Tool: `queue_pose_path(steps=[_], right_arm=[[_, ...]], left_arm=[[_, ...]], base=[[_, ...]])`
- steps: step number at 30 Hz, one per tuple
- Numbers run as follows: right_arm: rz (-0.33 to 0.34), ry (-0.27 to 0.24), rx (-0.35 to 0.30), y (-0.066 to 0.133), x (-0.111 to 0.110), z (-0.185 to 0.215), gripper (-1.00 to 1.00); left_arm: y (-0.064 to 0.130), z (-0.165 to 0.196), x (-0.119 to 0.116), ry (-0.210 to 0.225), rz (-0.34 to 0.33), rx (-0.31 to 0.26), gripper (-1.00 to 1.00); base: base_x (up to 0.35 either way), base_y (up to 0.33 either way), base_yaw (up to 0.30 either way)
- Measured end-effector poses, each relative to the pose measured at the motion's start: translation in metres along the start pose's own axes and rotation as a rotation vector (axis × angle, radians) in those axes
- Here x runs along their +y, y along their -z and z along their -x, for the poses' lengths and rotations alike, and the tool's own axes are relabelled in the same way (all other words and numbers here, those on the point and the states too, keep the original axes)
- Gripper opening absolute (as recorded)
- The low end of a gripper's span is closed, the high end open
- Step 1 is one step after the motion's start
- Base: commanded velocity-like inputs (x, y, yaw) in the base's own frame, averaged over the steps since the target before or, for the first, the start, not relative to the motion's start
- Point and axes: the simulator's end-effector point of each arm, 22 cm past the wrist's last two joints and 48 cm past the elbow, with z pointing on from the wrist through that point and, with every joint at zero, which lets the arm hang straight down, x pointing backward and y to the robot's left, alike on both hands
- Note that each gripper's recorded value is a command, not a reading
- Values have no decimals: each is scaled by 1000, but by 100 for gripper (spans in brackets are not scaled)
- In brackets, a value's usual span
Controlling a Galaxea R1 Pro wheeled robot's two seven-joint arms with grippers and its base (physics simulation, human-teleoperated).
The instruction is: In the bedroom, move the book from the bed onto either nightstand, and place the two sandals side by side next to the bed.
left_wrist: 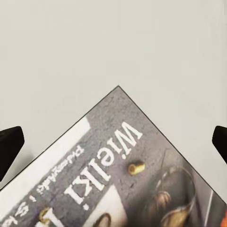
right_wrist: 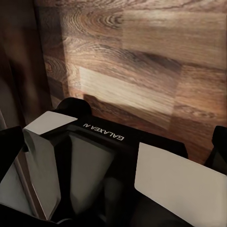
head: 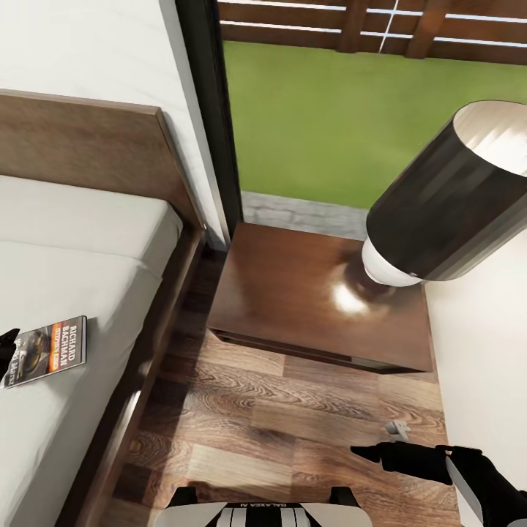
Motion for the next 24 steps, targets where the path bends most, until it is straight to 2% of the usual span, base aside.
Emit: queue_pose_path(steps=[24], right_arm=[[0,0,0,0,0,0,100]], left_arm=[[0,0,0,0,0,0,100]], base=[[0,-39,0]])
